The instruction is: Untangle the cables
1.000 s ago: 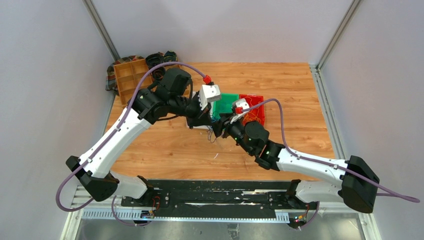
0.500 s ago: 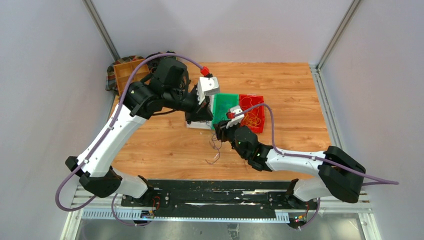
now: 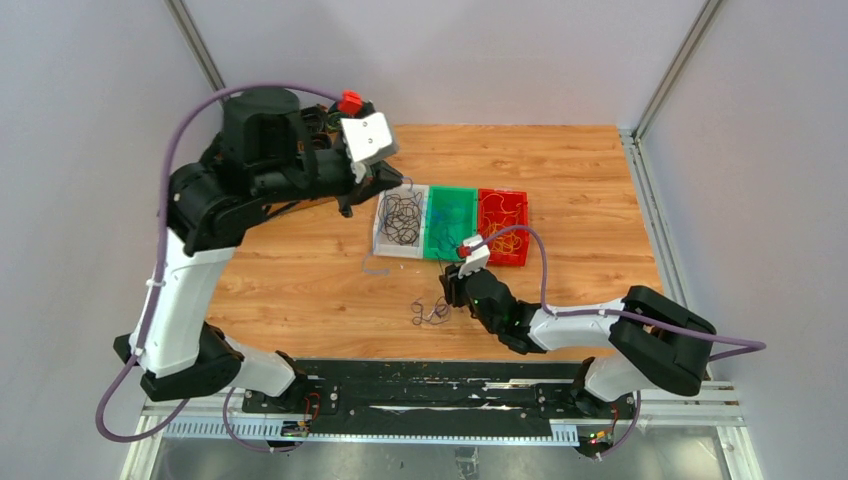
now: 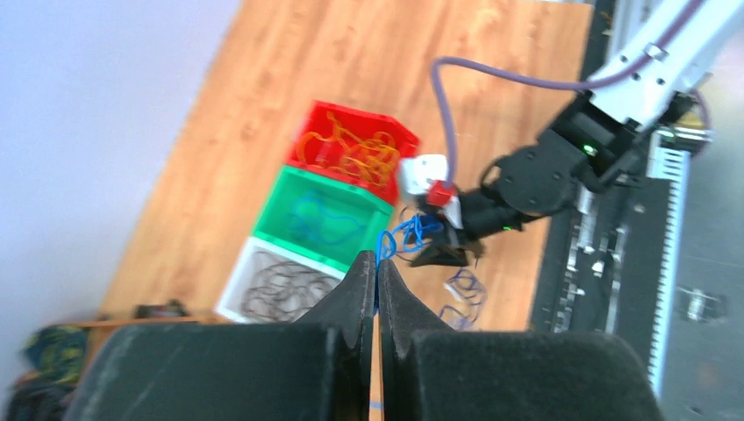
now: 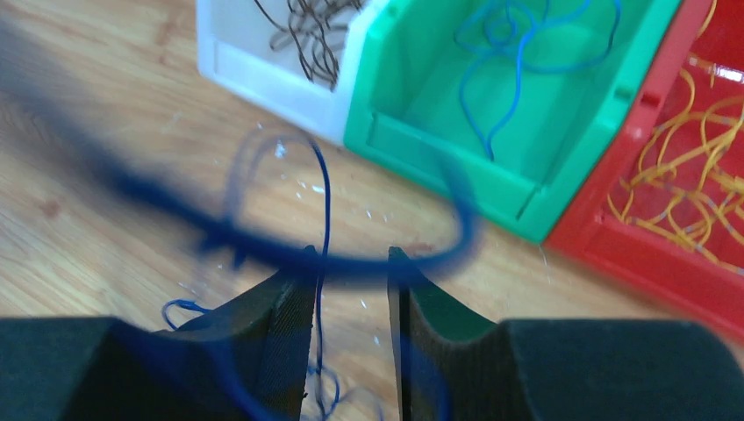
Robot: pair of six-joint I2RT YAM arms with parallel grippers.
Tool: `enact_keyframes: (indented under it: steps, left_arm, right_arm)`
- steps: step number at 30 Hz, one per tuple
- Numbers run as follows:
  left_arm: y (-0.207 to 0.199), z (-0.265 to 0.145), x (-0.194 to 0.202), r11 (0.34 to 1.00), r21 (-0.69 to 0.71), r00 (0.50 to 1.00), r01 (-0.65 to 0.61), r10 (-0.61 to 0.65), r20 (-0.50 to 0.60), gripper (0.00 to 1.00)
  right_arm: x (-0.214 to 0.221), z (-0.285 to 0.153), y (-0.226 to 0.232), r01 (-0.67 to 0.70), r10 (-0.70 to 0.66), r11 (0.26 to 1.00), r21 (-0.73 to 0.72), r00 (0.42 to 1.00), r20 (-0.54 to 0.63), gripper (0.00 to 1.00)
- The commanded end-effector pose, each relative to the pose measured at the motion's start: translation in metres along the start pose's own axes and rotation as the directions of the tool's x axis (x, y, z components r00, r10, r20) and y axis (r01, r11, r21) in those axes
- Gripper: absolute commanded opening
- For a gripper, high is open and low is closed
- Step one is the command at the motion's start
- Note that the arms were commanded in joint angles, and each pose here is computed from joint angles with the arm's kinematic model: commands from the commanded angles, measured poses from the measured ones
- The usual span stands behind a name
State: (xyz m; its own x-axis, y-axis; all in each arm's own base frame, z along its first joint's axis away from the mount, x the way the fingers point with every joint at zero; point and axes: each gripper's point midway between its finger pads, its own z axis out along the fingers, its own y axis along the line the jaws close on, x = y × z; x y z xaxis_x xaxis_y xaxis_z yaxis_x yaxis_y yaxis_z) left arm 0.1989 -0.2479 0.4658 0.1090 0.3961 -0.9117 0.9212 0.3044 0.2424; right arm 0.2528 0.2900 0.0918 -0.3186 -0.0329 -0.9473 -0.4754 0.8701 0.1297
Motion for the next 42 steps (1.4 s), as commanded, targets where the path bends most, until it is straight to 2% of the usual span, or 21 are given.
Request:
enact_keyframes:
  steps: [1,4,8,14,18,25,31,34,36,39,40,42]
  left_arm:
    - [0.031,-0.030,-0.043,0.977,-0.184,0.989,-0.106,0.122,0.078,0.00]
    - [0.039,-0.045,-0.062,0.958,-0.243,0.977,-0.150,0.182,0.115,0.00]
    - [0.038,-0.042,-0.054,0.959,-0.235,0.978,-0.161,0.186,0.091,0.00]
    - [0.024,-0.030,-0.021,0.975,-0.159,0.987,-0.156,0.161,0.020,0.00]
    - [0.017,-0.028,-0.016,0.980,-0.128,0.988,-0.149,0.153,0.021,0.00]
    - [0.013,-0.029,-0.018,0.982,-0.112,0.987,-0.152,0.156,0.033,0.00]
    - [0.007,-0.032,-0.021,0.986,-0.091,0.988,-0.139,0.144,0.057,0.00]
    - [0.005,-0.035,-0.024,0.986,-0.091,0.987,-0.138,0.145,0.068,0.00]
    - [0.005,-0.037,-0.026,0.985,-0.096,0.986,-0.142,0.149,0.074,0.00]
    - [0.008,-0.041,-0.031,0.982,-0.112,0.984,-0.150,0.159,0.082,0.00]
    - [0.009,-0.041,-0.031,0.981,-0.119,0.983,-0.154,0.164,0.081,0.00]
    - [0.012,-0.045,-0.033,0.975,-0.138,0.979,-0.173,0.185,0.080,0.00]
  right_arm:
    - [0.024,-0.004,0.001,-0.034,0.033,0.999,-0.016,0.998,-0.047,0.36]
    - [0.033,-0.005,-0.001,-0.036,0.035,0.999,-0.016,0.997,-0.070,0.35]
    - [0.032,-0.007,0.001,-0.046,0.045,0.999,-0.025,0.997,-0.068,0.32]
    - [-0.037,-0.018,0.016,-0.034,0.038,0.996,-0.084,0.998,0.056,0.54]
    - [-0.086,-0.032,0.043,0.004,0.025,0.977,-0.213,0.991,0.133,0.71]
    - [-0.133,-0.043,0.093,0.108,-0.013,0.899,-0.425,0.975,0.221,0.75]
    - [-0.156,-0.036,0.114,0.160,-0.010,0.866,-0.474,0.953,0.302,0.76]
    - [-0.161,-0.025,0.112,0.160,-0.024,0.887,-0.432,0.952,0.304,0.63]
    - [-0.161,-0.022,0.110,0.158,-0.023,0.895,-0.418,0.951,0.309,0.49]
    - [-0.150,-0.018,0.105,0.144,-0.028,0.905,-0.399,0.958,0.284,0.10]
    - [-0.145,-0.016,0.101,0.131,-0.024,0.912,-0.388,0.963,0.269,0.02]
    - [-0.132,-0.016,0.094,0.122,-0.029,0.922,-0.369,0.969,0.247,0.01]
